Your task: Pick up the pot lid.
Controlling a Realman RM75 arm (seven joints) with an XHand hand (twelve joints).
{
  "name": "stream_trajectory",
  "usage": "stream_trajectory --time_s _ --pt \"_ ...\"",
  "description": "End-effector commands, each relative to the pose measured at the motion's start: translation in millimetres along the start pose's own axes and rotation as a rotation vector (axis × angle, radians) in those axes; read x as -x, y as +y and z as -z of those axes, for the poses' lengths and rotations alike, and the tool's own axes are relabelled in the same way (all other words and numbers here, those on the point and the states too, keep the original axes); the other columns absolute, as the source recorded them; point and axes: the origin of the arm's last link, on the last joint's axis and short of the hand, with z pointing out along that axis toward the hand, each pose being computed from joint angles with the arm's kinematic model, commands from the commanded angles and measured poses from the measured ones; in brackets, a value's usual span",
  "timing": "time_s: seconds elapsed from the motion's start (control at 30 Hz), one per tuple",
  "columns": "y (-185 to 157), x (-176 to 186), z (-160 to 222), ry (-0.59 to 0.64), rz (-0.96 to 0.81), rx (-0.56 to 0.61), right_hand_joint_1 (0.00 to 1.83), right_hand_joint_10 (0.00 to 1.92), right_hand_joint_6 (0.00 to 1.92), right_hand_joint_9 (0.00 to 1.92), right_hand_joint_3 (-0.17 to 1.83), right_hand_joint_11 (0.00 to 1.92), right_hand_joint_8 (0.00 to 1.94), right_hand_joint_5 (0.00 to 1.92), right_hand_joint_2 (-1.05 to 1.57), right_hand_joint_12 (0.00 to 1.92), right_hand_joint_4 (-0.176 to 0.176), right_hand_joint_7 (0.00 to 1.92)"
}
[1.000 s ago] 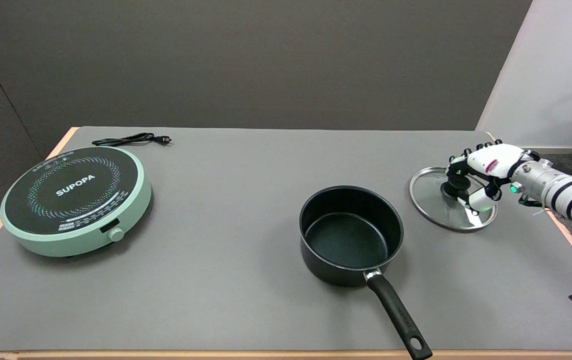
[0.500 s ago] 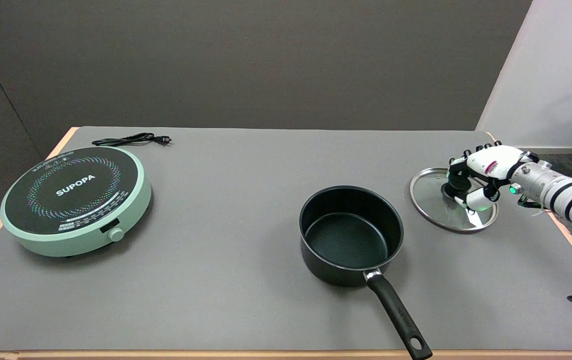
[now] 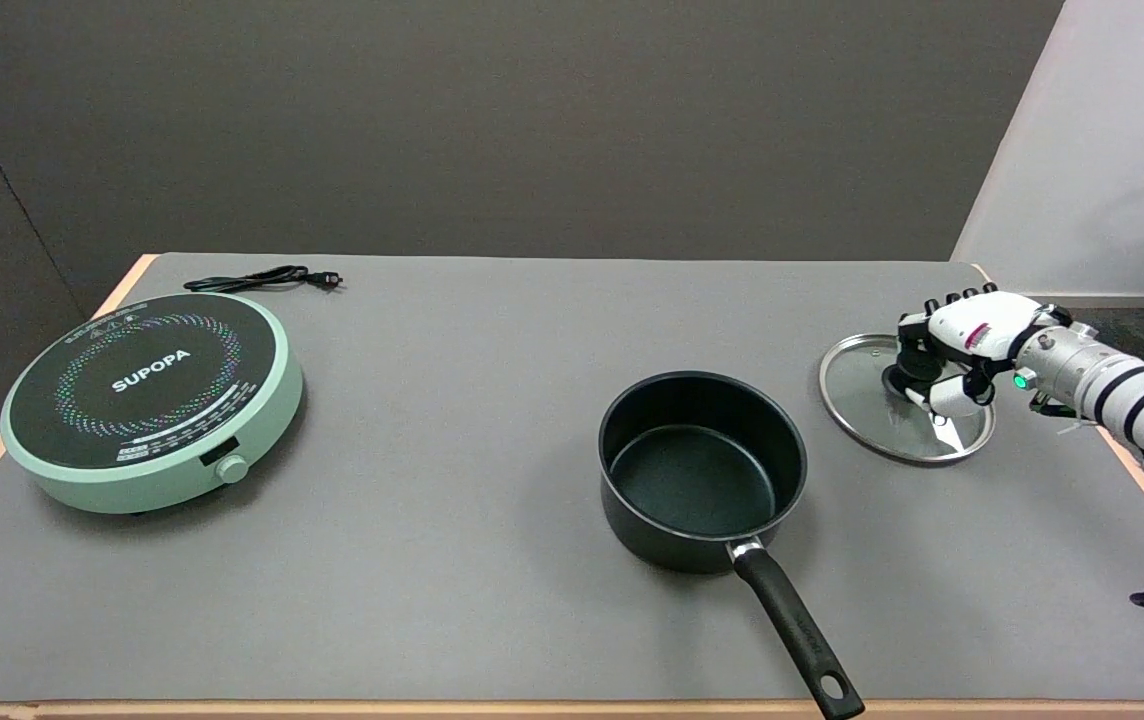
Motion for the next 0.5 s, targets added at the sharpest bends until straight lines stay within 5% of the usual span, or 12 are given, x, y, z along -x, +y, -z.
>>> stream_trajectory --time_s 0.03,0.23,0.27,0.5 --pt "-3.9 1.2 -2.5 0.013 0.003 -0.014 1.12 1.39 1.62 0.67 0.24 0.47 1.44 0.55 1.19 0.90 -0.016 0.75" --pt "-4.2 1.4 -2.5 0.013 0.001 -0.015 1.13 1.53 1.61 0.70 0.30 0.48 1.45 0.55 1.16 1.06 -0.040 0.78" --pt "-4.2 1.4 -2.5 0.013 0.001 -0.015 1.33 1.53 1.41 0.69 0.50 0.49 1.45 0.50 0.98 1.07 0.176 0.78" --pt "-4.3 -6.9 -5.5 0.034 -0.001 -0.015 1.33 1.51 1.36 0.76 0.54 0.54 1.46 0.54 0.96 1.04 0.176 0.78"
